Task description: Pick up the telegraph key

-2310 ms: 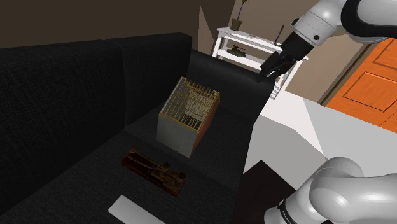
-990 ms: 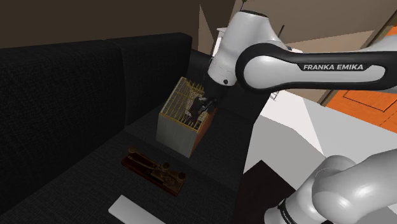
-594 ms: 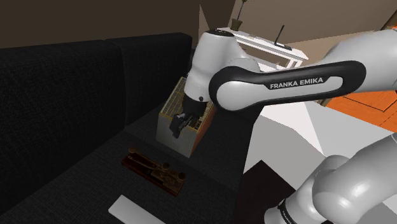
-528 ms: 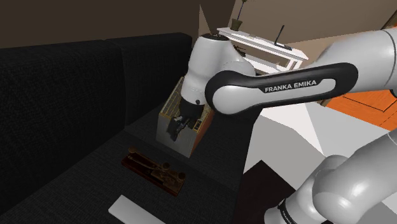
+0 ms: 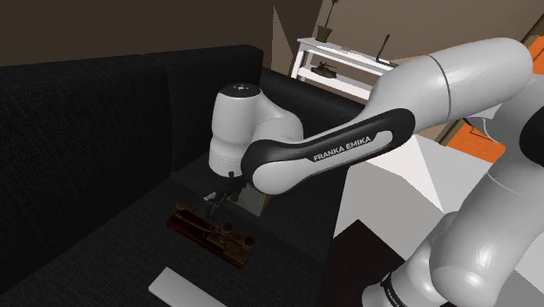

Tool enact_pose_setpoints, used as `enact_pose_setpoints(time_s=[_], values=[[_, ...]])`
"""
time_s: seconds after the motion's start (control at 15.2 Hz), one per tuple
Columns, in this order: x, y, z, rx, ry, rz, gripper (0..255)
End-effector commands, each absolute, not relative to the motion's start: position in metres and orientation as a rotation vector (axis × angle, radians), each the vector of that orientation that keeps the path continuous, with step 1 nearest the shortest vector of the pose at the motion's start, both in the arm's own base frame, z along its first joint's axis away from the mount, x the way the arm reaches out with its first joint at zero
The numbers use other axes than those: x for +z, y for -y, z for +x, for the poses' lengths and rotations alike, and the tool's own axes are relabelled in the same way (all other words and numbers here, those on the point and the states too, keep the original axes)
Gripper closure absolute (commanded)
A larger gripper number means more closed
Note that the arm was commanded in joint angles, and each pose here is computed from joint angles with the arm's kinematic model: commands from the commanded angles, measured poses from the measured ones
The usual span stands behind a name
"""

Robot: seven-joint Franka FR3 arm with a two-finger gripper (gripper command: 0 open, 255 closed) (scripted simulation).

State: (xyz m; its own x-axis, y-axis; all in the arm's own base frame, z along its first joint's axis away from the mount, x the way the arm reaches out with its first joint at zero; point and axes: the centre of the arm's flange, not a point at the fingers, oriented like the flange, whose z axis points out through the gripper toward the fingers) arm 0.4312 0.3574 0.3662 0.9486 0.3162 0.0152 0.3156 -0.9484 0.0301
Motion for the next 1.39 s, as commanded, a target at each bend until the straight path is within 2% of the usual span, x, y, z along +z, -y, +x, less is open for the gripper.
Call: enact_pose_setpoints(time_s=[0.0, 0.66, 0.73, 1.32], values=[[0.347, -0.377, 0.433, 0.008, -0.527, 3.061, 0], [0.307, -0.377, 0.433, 0.008, -0.527, 3.061, 0], [0.307, -0.377, 0.433, 0.008, -0.527, 3.061, 255], [0.307, -0.377, 0.433, 0.008, -0.527, 3.061, 255]])
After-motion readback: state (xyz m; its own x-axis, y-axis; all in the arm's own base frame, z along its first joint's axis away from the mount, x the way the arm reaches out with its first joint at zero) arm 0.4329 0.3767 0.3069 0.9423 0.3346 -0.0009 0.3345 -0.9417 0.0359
